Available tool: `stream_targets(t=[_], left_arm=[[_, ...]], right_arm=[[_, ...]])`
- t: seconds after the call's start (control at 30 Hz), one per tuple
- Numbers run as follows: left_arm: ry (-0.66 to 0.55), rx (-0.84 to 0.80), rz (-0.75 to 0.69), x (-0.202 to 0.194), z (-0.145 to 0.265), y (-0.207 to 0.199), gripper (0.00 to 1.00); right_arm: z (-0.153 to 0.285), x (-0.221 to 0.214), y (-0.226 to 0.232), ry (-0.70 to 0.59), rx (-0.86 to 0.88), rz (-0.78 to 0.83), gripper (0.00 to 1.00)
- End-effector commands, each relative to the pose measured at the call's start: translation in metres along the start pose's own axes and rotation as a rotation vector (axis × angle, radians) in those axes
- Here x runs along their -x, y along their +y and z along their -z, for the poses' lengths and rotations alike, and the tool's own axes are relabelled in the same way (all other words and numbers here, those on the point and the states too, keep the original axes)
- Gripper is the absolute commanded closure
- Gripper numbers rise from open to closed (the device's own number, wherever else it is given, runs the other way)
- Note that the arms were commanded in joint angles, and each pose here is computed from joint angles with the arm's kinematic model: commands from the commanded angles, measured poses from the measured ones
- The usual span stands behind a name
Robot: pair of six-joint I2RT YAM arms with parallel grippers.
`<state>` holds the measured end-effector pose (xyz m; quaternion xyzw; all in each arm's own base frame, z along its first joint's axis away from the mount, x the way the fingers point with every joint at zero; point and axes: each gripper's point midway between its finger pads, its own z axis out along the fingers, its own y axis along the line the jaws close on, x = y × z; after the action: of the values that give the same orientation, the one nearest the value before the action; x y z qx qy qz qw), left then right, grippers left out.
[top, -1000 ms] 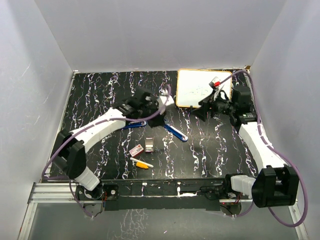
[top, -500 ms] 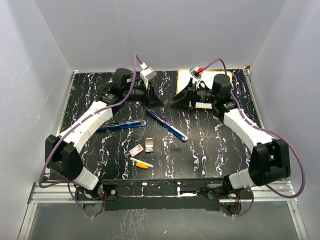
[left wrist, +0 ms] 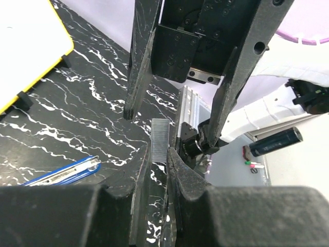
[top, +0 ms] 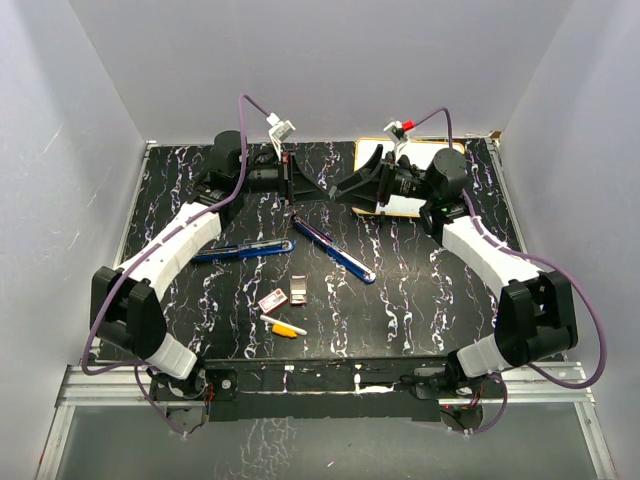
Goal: Load the staples into the stapler
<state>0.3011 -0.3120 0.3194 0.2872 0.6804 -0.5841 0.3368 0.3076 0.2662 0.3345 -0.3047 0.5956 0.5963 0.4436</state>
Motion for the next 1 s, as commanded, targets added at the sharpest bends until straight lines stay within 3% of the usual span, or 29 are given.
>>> stream_targets(t=[0.0,0.47,0.97], left_arm=[[-0.021,-0.088,0.003,0.0078,0.0019,-0.0177,0.93],[-0.025,-0.113,0.009,0.0043,0.0017,-0.0197,0.92],[-0.026,-0.121,0.009,0.0029,0.0011,-0.0190,0.92]], right_arm=[[-0.0044,0.0115,0.0087,-0.042,0.029,0.013,0.36],[-0.0069,0.0151,0.0121,-0.063,0.038,-0.035,0.51],[-0.0089,0.0167,0.0070,-0.073,0.028,-0.041,0.61]])
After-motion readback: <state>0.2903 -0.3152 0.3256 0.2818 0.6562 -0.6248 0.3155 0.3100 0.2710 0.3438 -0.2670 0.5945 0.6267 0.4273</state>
